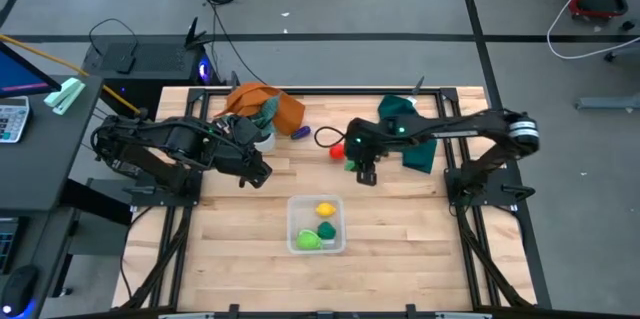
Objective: Pick and placing Produce into tupperware
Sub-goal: Put the pear into the transparent bin
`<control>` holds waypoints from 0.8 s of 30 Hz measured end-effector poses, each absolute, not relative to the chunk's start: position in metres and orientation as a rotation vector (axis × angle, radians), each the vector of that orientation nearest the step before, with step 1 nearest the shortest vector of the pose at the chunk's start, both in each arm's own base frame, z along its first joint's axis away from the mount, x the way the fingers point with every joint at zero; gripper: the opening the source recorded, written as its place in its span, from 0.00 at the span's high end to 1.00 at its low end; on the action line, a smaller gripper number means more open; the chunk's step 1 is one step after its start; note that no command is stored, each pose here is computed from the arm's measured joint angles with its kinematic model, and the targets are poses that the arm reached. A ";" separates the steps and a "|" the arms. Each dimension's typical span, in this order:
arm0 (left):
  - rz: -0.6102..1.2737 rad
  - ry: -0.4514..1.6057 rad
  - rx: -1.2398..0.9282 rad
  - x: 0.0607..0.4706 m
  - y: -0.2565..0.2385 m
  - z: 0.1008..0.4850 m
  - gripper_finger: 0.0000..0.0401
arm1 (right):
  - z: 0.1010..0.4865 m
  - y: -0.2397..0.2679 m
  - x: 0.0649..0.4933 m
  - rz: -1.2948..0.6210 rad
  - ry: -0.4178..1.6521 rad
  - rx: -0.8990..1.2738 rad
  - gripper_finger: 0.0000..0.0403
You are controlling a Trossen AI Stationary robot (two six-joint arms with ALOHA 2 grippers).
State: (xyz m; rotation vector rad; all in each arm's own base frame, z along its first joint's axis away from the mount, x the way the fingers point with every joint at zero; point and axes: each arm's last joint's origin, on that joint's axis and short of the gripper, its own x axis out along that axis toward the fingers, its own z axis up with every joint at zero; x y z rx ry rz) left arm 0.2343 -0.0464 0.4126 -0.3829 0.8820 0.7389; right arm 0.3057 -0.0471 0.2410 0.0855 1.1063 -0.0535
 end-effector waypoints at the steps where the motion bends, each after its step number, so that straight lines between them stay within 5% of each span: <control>1: 0.739 0.882 -0.383 0.234 -0.046 0.413 0.70 | 0.247 -0.041 0.303 -0.037 1.086 0.093 0.56; 10: 0.738 0.883 -0.382 0.234 -0.046 0.413 0.69 | 0.273 0.020 0.293 0.131 0.998 0.133 0.56; 24: 0.738 0.883 -0.383 0.234 -0.046 0.413 0.70 | 0.247 0.065 0.338 0.227 0.848 0.199 0.56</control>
